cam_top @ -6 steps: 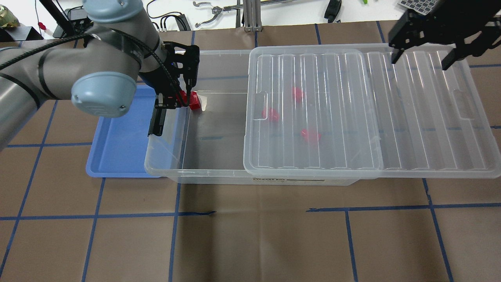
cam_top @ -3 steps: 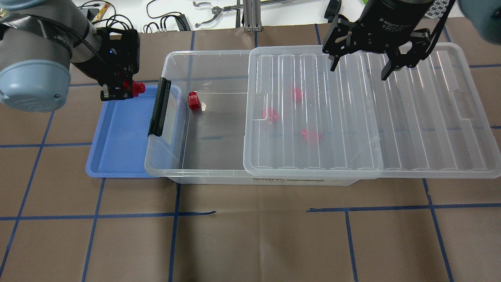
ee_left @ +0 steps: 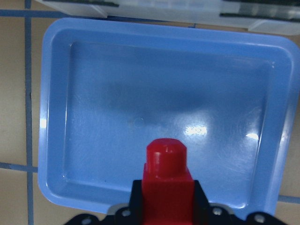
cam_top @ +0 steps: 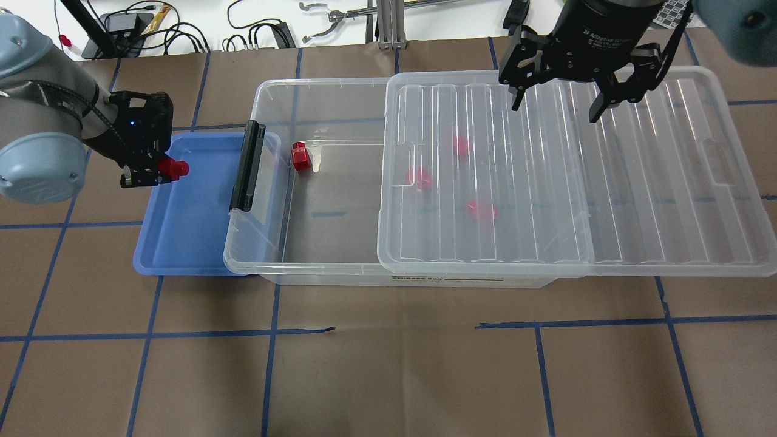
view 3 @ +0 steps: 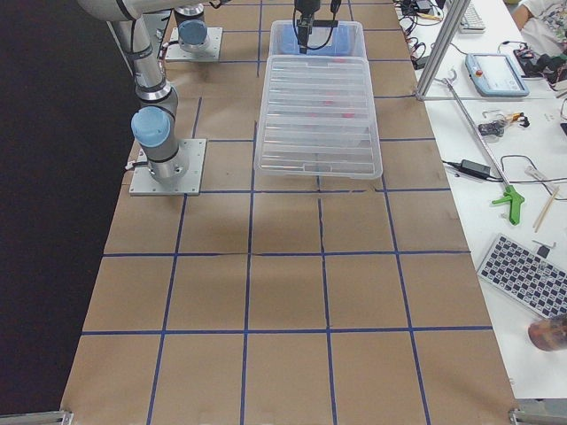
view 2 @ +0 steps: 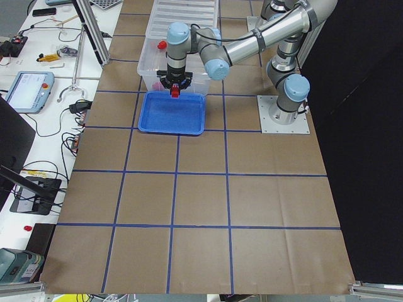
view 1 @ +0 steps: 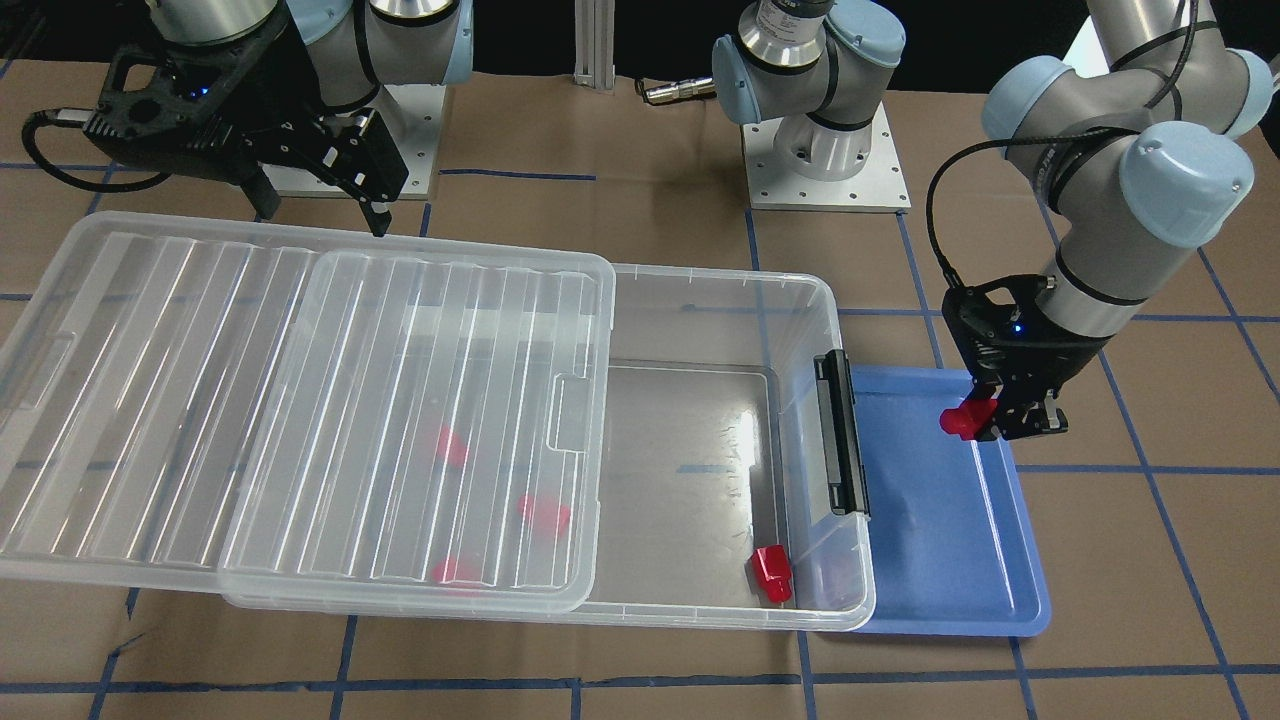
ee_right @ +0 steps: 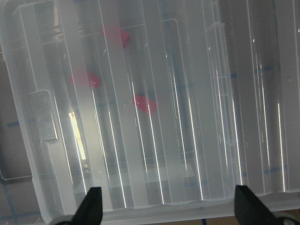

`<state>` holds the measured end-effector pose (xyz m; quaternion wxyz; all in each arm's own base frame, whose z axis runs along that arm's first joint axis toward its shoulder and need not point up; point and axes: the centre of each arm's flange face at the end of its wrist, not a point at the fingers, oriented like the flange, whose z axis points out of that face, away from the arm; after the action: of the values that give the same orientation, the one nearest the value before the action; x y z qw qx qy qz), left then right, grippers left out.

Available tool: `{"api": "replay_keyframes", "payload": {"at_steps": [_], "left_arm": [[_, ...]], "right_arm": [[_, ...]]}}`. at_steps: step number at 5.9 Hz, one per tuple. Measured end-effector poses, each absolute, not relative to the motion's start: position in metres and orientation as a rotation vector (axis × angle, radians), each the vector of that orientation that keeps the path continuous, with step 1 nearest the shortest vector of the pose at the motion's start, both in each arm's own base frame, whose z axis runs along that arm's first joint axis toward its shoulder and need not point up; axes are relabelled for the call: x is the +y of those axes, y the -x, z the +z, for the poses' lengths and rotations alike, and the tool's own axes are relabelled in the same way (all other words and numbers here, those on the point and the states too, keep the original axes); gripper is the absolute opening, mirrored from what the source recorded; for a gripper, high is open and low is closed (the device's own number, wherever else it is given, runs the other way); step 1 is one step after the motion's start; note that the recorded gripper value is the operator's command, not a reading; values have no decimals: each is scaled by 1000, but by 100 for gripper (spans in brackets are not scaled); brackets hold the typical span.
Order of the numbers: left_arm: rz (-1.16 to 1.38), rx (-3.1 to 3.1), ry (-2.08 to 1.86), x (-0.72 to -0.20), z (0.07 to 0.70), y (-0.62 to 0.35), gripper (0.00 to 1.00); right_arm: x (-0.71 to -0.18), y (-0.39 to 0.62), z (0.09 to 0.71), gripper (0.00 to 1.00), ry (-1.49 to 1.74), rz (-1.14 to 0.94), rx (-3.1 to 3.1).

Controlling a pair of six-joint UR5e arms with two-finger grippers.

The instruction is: Place red block in blue tray from box

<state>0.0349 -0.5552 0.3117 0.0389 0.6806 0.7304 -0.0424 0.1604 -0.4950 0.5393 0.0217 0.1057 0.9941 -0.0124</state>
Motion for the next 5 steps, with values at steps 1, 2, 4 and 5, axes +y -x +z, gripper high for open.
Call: {"api": "replay_keyframes", "payload": {"at_steps": [1, 2, 4, 5], "left_arm": [[-120, 2244, -2107, -569, 266, -39, 36], [-110, 2246, -2128, -581, 226, -38, 36], [-101, 2248, -2141, -590, 192, -38, 98], [-104, 2246, -2134, -591, 195, -38, 98]], "right_arm": [[-503, -135, 538, 100, -345, -39, 3081], [-513, -89, 536, 100, -342, -40, 3083], [-527, 7, 527, 100, -254, -43, 3097], [-533, 60, 515, 100, -210, -35, 3108]]}}
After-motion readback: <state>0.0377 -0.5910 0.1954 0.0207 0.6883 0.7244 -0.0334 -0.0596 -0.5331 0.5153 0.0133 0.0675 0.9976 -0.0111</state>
